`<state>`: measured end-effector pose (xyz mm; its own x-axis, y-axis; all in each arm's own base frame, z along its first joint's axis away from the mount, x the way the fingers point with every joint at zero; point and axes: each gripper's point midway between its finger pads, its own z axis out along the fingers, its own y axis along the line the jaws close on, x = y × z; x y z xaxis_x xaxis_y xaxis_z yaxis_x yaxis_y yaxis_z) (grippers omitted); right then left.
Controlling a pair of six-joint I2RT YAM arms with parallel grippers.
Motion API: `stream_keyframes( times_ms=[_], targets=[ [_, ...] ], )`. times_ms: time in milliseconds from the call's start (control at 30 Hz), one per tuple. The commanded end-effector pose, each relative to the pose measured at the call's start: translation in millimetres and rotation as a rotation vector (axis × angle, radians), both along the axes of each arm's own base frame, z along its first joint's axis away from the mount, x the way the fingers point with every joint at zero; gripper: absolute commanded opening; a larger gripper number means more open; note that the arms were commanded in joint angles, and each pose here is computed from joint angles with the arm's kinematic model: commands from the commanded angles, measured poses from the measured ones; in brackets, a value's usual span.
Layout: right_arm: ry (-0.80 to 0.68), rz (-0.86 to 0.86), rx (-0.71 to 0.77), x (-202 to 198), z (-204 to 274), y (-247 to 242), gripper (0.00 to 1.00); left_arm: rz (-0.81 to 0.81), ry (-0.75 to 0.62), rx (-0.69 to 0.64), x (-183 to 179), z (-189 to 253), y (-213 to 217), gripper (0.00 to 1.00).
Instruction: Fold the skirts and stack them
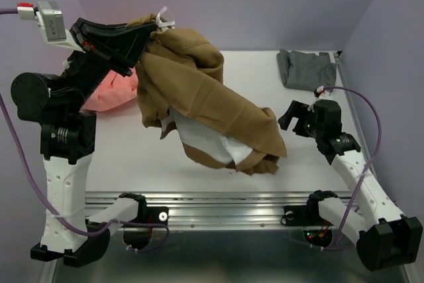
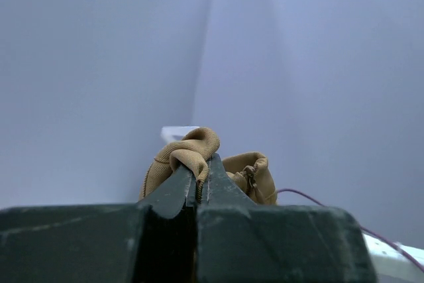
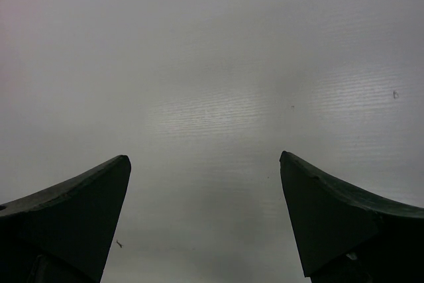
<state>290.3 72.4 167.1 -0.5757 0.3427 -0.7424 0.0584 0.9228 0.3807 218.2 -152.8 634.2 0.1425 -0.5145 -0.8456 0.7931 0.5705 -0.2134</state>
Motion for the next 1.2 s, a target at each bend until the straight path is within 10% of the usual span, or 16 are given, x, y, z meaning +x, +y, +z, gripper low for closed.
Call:
stream_keyframes(
  times_ms=[0, 233, 333, 667, 800, 867, 1067, 1167],
  targets=[
    [-0.072, -0.008, 0.014, 6.7, 22.0, 0.3, 1.00, -0.230, -0.092, -0.013, -13.6, 12.4, -33.6, 0.00],
    [-0.069, -0.174, -0.027, 4.3, 18.3, -27.0, 1.00, -0.162, 0.256, -0.016, 51.6, -134.2, -64.8, 0.00],
    [-0.065, -0.206, -0.045, 4.2, 20.9, -33.3, 1.00, -0.112, 0.592, 0.053, 74.2, -286.3, -78.1, 0.00],
    [-0.021, 0.075, 0.035, -5.1, 14.5, 12.7, 1.00, 0.209, 1.128, 0.143, 27.8, -500.2, -17.9, 0.02],
    [-0.021, 0.179, 0.089, -11.3, 6.6, 33.1, 1.00, 0.237, 1.185, 0.086, 7.0, -514.0, -5.9, 0.50],
    [-0.010, 0.208, 0.089, -12.6, 2.3, 38.4, 1.00, 0.251, 1.228, 0.078, -1.6, -525.6, -1.7, 0.51],
    [-0.016, 0.240, 0.064, -8.9, 4.4, 49.5, 1.00, 0.334, 1.262, 0.041, -10.6, -514.2, 14.6, 0.99],
    [-0.007, 0.254, 0.061, -6.5, 1.0, 56.9, 1.00, 0.363, 1.238, 0.033, -1.4, -489.5, 16.7, 0.99]
  ],
)
